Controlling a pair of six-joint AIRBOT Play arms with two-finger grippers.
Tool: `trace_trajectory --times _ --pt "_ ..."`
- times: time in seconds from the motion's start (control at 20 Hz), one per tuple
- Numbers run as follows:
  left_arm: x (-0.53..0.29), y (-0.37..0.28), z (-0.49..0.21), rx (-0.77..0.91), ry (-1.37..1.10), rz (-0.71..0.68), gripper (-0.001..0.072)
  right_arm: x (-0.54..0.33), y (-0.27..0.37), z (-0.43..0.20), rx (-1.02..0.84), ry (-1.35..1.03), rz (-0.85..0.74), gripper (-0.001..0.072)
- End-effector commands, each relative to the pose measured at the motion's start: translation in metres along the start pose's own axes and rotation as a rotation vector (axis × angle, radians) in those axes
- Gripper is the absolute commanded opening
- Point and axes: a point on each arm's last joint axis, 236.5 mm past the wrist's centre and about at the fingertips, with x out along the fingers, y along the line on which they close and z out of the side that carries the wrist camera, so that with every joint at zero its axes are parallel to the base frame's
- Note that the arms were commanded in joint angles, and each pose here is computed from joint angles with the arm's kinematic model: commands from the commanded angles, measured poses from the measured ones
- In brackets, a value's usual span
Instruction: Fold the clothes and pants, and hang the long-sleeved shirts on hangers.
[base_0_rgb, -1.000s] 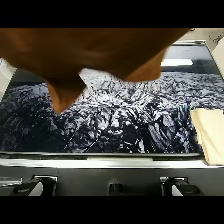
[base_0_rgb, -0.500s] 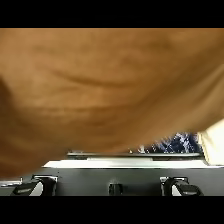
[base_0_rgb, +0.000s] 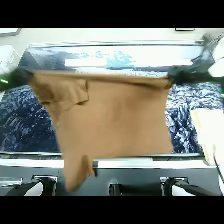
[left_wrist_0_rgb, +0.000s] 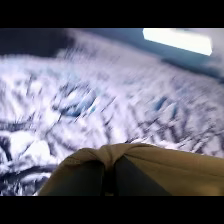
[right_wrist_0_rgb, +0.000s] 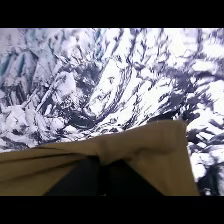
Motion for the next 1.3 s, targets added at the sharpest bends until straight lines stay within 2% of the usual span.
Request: trace_trajectory --times 0.0,0.1,0.25,0.3,0.35,0.4,0.45,0.55,0.65,0.75,0.95,1.25 --pt "0.091 0.044 -0.085 -0.280 0.203 0.040 0.0026 0.107 -0.009 -0.044 0.400 0.204 0.089 0.0042" --pt "0.112 0.037 -0.108 -0.423 0.273 -0.004 0.0027 0.126 0.002 -0.053 0.449 0.258 0.164 0.0041" --pt "0.121 0.032 -0.120 -0.432 0.303 -0.012 0.0040 0.129 0.000 -0.046 0.362 0.221 0.184 0.0048" --pt "0.119 0.031 -0.117 -0.429 0.305 -0.017 0.0078 0.123 -0.005 -0.042 0.351 0.222 0.183 0.0117" --pt "0.113 0.030 -0.114 -0.431 0.320 -0.026 0.0239 0.113 -0.013 -0.036 0.340 0.226 0.186 0.0346" --pt "0.102 0.035 -0.109 -0.426 0.351 -0.032 0.0568 0.099 -0.025 -0.030 0.322 0.237 0.187 0.0560" --pt "0.088 0.044 -0.107 -0.404 0.398 -0.035 0.0712 0.078 -0.045 -0.027 0.295 0.260 0.171 0.0600" --pt "0.048 0.077 -0.121 -0.368 0.560 0.003 0.0711 0.032 -0.107 -0.043 0.286 0.364 0.048 0.0606" --pt "0.009 0.105 -0.168 -0.406 0.769 0.056 0.0710 -0.001 -0.168 -0.082 0.290 0.487 -0.138 0.0604" --pt "-0.010 0.111 -0.222 -0.428 0.922 0.048 0.0708 -0.012 -0.193 -0.123 0.286 0.573 -0.223 0.0604" --pt "-0.004 0.087 -0.287 -0.469 0.986 -0.058 0.0701 -0.002 -0.182 -0.171 0.300 0.650 -0.146 0.0604" --pt "0.019 0.081 -0.301 -0.407 0.941 -0.031 0.0697 -0.004 -0.177 -0.176 0.294 0.666 -0.124 0.0604"
